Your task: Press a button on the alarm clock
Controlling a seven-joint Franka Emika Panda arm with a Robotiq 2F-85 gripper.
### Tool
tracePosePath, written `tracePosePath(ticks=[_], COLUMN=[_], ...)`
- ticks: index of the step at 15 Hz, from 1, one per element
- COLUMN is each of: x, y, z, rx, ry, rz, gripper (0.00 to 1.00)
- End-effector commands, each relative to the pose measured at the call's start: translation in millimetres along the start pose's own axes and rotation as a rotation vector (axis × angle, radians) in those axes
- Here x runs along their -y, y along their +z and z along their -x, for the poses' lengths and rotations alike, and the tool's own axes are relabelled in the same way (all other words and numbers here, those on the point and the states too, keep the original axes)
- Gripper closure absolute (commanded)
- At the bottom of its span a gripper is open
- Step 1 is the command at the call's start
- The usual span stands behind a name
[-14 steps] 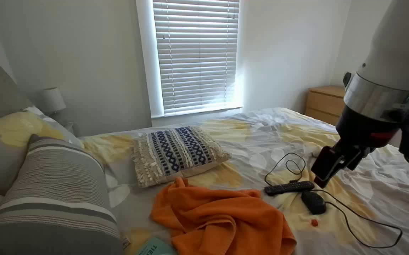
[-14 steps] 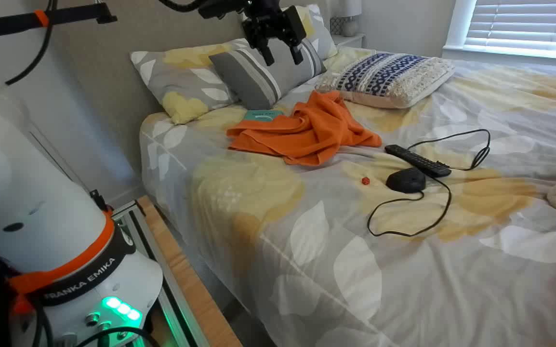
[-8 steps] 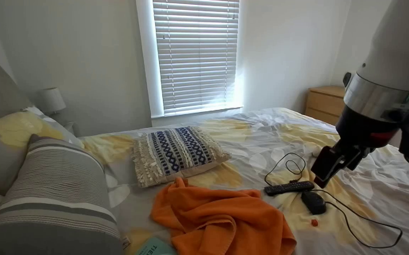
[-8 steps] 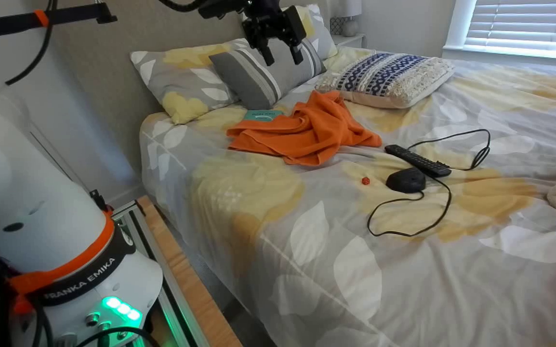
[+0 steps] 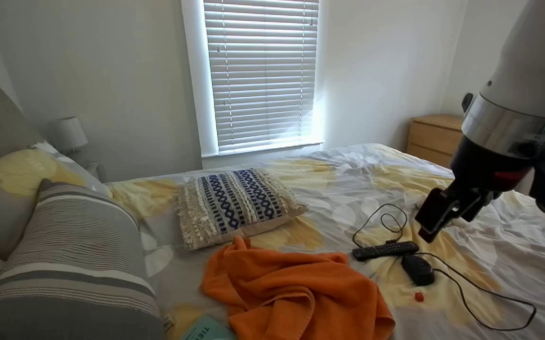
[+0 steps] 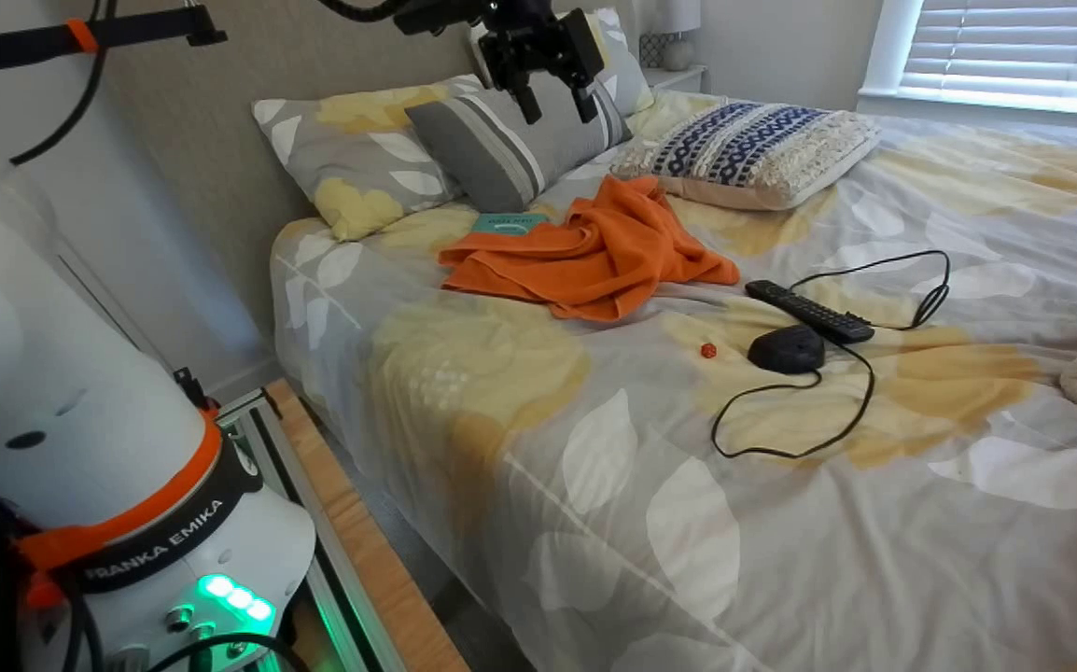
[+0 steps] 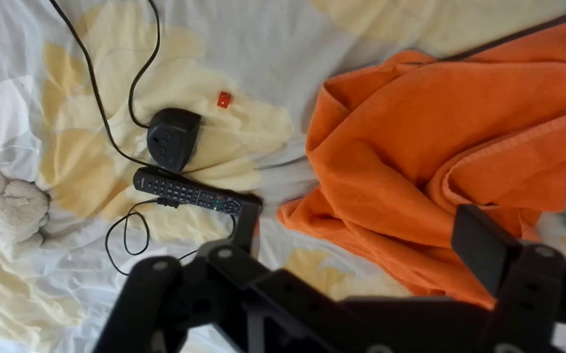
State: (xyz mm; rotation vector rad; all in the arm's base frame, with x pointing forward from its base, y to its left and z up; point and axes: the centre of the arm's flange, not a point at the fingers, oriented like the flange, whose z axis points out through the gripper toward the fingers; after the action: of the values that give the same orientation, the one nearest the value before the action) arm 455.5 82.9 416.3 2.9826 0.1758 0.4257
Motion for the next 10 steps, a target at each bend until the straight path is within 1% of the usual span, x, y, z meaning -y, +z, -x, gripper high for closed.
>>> tracePosePath(ticks=[1,3,5,7,10], x=[-50.9,-88.5,-117.8,-141.0,-171.4], y=[29.1,45.7,66.4,89.1,126.8], z=[-13.3,-16.3,-17.4,-20.1,-24.6], rx=[-0.054,-0.083,-0.117,-0.118,-0.13], ry=[0.091,0.155,0.185,0.236,0.321], rz=[0.001,-0.014,-0.017,-0.041,-0.031], gripper=[0.0,0.0,0.0,0.0,0.0])
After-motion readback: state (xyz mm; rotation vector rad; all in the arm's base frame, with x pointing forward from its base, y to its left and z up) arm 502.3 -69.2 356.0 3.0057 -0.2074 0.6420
